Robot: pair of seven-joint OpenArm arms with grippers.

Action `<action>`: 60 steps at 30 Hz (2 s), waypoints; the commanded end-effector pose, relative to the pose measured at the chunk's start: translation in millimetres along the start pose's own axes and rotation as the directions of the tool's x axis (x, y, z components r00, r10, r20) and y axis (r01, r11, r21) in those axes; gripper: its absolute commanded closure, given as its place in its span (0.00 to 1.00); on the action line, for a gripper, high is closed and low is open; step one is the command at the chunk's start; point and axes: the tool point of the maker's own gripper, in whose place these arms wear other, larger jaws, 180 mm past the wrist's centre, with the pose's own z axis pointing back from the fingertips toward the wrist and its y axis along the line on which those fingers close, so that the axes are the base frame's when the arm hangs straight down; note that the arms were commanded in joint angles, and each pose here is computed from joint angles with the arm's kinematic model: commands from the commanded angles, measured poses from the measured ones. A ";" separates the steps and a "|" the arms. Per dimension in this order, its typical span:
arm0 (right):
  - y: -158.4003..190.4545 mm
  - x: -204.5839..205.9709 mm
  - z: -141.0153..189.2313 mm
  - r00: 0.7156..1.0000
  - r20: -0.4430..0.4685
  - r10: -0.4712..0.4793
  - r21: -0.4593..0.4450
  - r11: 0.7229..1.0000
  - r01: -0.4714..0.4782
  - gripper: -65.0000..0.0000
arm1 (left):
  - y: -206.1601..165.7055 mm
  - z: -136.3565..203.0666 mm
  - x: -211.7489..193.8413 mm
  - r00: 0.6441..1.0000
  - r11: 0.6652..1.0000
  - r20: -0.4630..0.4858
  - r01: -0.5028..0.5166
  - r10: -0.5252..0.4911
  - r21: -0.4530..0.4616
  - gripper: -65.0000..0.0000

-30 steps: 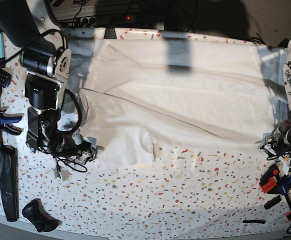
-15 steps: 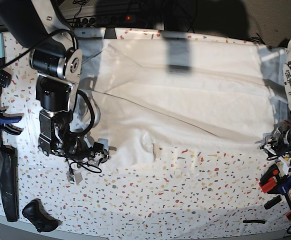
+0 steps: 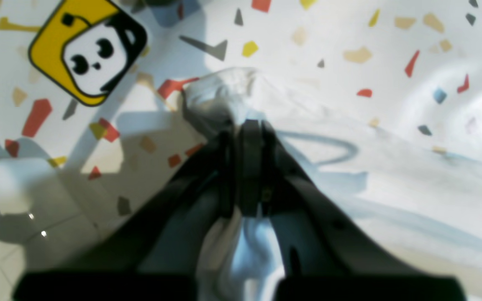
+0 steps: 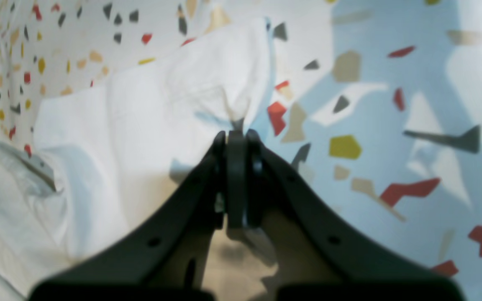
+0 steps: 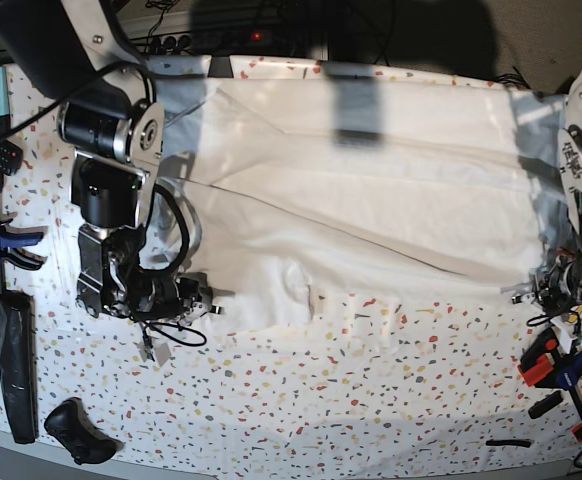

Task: Fold the T-shirt properly
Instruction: 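Lift the side edges and fold them toward the shirt's middle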

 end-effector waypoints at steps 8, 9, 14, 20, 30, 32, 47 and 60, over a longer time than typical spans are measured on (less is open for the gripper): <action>10.3 61.6 25.7 0.995 0.050 0.081 -0.006 0.997 -0.081 1.00 | -6.7 17.0 34.1 0.997 0.992 0.034 -0.070 0.074 -0.107 1.00; 10.4 65.7 28.4 0.994 0.059 0.088 -0.010 0.996 -0.088 1.00 | -9.4 19.7 39.7 0.995 0.987 0.045 -0.086 0.092 -0.133 1.00; 17.5 83.0 41.6 0.991 0.122 0.052 0.046 0.997 -0.058 1.00 | -7.4 35.2 62.2 0.985 0.969 0.079 -0.137 0.156 -0.206 1.00; 20.9 120.5 80.1 0.969 0.240 0.058 0.077 0.994 -0.079 1.00 | 2.6 61.0 86.1 0.959 0.927 0.132 -0.196 0.249 -0.320 1.00; 36.6 141.8 126.8 0.951 0.298 0.087 0.149 0.979 -0.136 1.00 | -6.5 76.4 84.3 0.962 0.881 0.100 -0.187 0.254 -0.435 1.00; 37.8 143.9 130.4 0.946 0.312 0.090 0.150 0.978 -0.143 1.00 | -5.9 79.5 83.5 0.961 0.872 0.090 -0.197 0.263 -0.449 1.00; 33.1 84.1 132.1 0.939 0.264 0.218 0.051 0.969 -0.240 1.00 | 20.2 103.3 65.9 0.928 0.800 0.027 -0.306 0.373 -0.516 1.00; 40.2 52.7 136.1 0.934 0.259 0.247 0.051 0.962 -0.269 1.00 | -5.7 112.3 33.1 0.889 0.633 -0.113 -0.400 0.444 -0.663 1.00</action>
